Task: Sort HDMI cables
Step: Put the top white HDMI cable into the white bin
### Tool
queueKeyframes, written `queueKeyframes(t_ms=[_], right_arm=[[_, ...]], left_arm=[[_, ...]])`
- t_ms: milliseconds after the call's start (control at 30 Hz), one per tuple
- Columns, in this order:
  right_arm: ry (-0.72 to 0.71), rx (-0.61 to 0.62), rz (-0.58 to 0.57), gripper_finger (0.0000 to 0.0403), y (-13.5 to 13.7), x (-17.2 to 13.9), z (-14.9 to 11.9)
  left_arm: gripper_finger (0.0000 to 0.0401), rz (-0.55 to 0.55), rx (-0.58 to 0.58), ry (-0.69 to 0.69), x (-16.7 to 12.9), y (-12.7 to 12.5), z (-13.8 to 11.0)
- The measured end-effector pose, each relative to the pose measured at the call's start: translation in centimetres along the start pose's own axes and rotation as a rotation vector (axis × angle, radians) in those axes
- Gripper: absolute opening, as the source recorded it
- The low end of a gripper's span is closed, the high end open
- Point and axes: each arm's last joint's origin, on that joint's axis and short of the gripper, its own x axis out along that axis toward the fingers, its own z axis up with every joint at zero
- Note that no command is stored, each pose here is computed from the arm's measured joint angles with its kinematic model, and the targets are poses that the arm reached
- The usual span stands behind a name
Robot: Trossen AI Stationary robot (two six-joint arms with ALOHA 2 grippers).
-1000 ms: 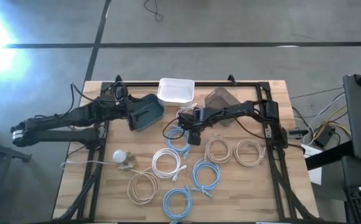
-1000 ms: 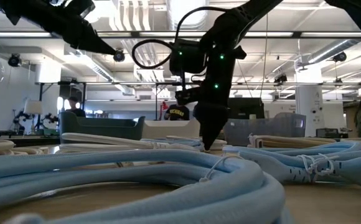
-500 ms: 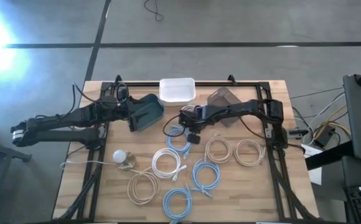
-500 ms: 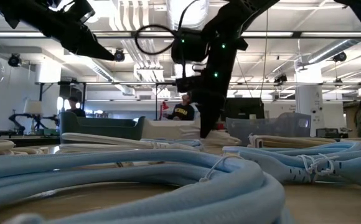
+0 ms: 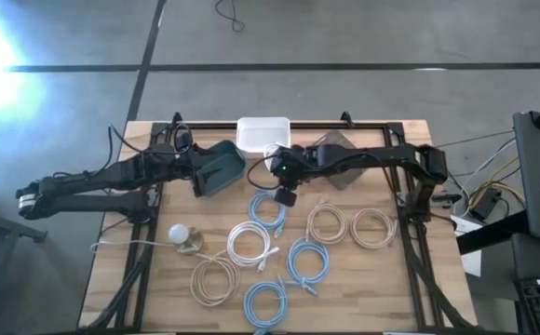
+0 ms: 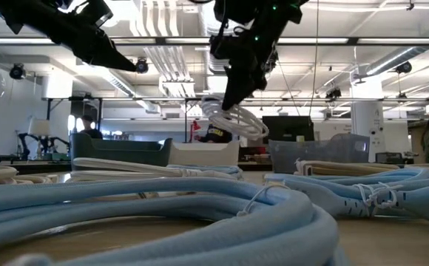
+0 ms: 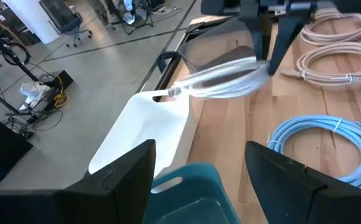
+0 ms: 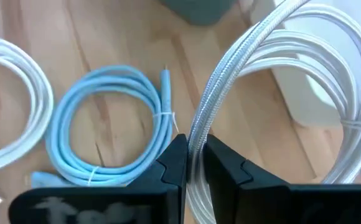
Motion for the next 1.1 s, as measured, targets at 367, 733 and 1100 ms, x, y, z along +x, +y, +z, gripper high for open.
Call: queueKeyframes(t_ms=[367,733,1100], right_arm=[[-0.462,-0.095,-0.054,0.0038,-0.6,1.6,4.4],[-0.459,0.083,-0.417,0.0038,-4.3,7.8,4.1],[-0.514,0.239,-0.419,0.0038,-5.9,12.3,3.5]], left_arm=[[0.0252,0.015,-0.007,-0.044,0.0,0.1,0.4],[0.0252,0.019,-0.01,-0.057,0.0,0.2,0.6],[0.0252,0.019,-0.014,-0.058,0.0,0.2,0.6]])
